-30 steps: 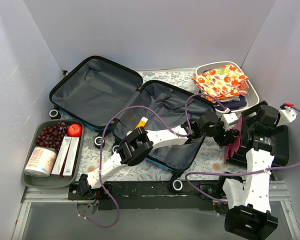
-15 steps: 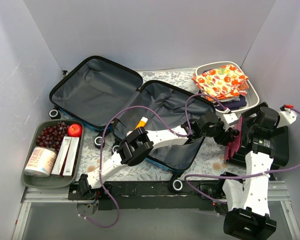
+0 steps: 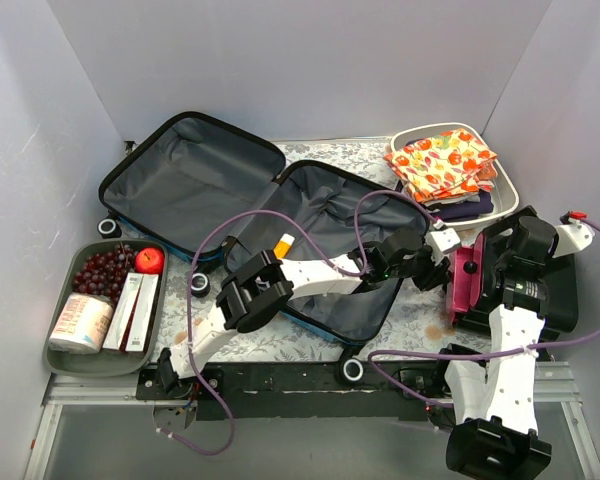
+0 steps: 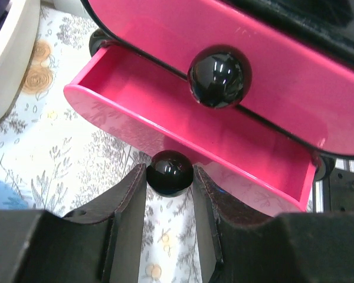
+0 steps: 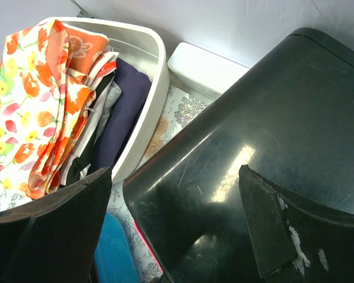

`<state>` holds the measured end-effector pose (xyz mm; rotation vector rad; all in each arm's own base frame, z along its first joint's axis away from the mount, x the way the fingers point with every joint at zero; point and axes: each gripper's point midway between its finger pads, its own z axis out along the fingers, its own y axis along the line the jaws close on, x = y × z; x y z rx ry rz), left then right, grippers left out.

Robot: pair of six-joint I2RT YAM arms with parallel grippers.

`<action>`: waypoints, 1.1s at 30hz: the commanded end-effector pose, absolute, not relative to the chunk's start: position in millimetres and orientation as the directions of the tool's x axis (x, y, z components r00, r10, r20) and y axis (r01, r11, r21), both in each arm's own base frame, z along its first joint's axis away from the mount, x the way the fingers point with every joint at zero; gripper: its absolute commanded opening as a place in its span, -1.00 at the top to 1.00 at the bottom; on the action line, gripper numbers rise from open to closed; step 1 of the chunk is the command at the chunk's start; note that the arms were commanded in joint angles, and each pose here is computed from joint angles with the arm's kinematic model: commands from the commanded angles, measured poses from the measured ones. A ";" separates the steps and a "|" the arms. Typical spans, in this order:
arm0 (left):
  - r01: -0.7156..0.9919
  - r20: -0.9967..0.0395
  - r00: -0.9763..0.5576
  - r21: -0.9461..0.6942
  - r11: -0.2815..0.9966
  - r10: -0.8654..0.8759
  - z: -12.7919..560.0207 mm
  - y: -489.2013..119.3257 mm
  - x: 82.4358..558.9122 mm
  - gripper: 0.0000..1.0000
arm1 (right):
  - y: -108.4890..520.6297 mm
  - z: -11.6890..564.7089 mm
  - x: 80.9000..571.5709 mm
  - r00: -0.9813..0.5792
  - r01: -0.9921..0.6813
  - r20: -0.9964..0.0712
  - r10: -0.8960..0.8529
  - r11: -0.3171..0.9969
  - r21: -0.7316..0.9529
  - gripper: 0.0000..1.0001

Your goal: Open, take out, and arrange the luggage

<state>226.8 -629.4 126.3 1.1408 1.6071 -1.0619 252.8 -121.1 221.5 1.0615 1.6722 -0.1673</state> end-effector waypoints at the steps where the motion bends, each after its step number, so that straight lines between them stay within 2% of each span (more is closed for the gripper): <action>1: 0.958 -0.975 -0.112 -0.055 0.282 0.190 180.5 -603.7 243.8 1.00 | -121.8 219.3 256.1 -0.003 0.707 -0.830 0.558 0.588 0.393 -0.90; 4: 0.961 -0.975 -0.093 -0.035 0.273 0.202 185.9 -599.2 241.9 0.77 | -121.7 220.5 256.7 -0.006 0.704 -0.832 0.555 0.593 0.390 -0.90; 6: 0.956 -0.974 -0.094 -0.030 0.292 0.207 187.1 -596.8 244.7 0.70 | -122.7 221.5 256.0 -0.017 0.703 -0.841 0.541 0.604 0.375 -0.90; 7: 0.955 -0.974 -0.088 -0.023 0.295 0.209 189.1 -596.1 245.6 0.54 | -122.0 221.8 256.1 -0.023 0.700 -0.844 0.536 0.611 0.370 -0.90; 8: 0.956 -0.974 -0.088 -0.024 0.292 0.211 190.7 -595.8 244.8 0.30 | -121.9 221.7 256.0 -0.027 0.698 -0.846 0.532 0.616 0.365 -0.90; 10: 0.960 -0.975 -0.090 -0.031 0.277 0.202 197.3 -596.1 241.6 0.06 | -121.3 223.7 256.2 -0.037 0.687 -0.855 0.517 0.634 0.354 -0.90; 14: 0.970 -0.976 -0.110 -0.065 0.232 0.185 212.9 -596.7 231.5 -0.02 | -121.3 229.5 255.9 -0.037 0.678 -0.866 0.498 0.650 0.344 -0.91; 15: 0.976 -0.976 -0.114 -0.076 0.204 0.184 216.2 -597.6 226.0 -0.25 | -121.2 230.4 255.9 -0.042 0.674 -0.871 0.489 0.658 0.337 -0.91; 18: 0.983 -0.978 -0.124 -0.098 0.155 0.166 236.0 -597.1 215.3 -0.43 | -114.2 234.4 261.4 -0.073 0.620 -0.887 0.455 0.718 0.317 -0.92; 21: 0.987 -0.983 -0.124 -0.107 0.121 0.139 258.9 -593.0 206.7 -0.75 | -109.8 239.6 265.3 -0.090 0.588 -0.892 0.444 0.746 0.312 -0.96; 22: 0.988 -0.983 -0.124 -0.110 0.110 0.134 264.3 -591.7 204.1 -0.94 | -107.5 240.1 266.1 -0.100 0.577 -0.892 0.440 0.756 0.308 -0.96; 25: 0.987 -0.983 -0.133 -0.120 0.109 0.125 282.7 -582.1 199.6 -0.96 | -99.9 250.6 270.2 -0.119 0.524 -0.907 0.404 0.802 0.288 -0.96; 28: 0.974 -0.982 -0.155 -0.133 0.181 0.108 298.9 -562.1 206.9 -0.96 | -83.9 265.3 277.2 -0.163 0.429 -0.927 0.338 0.870 0.242 -0.96; 30: 0.939 -0.980 -0.188 -0.158 0.306 0.070 311.8 -535.0 233.3 -0.96 | -73.1 261.0 280.7 -0.230 0.384 -0.922 0.311 0.900 0.208 -0.96; 33: 0.813 -0.942 -0.333 -0.264 0.519 0.041 305.6 -474.3 284.7 -0.96 | -52.3 257.7 286.0 -0.324 0.298 -0.907 0.270 0.939 0.173 -0.96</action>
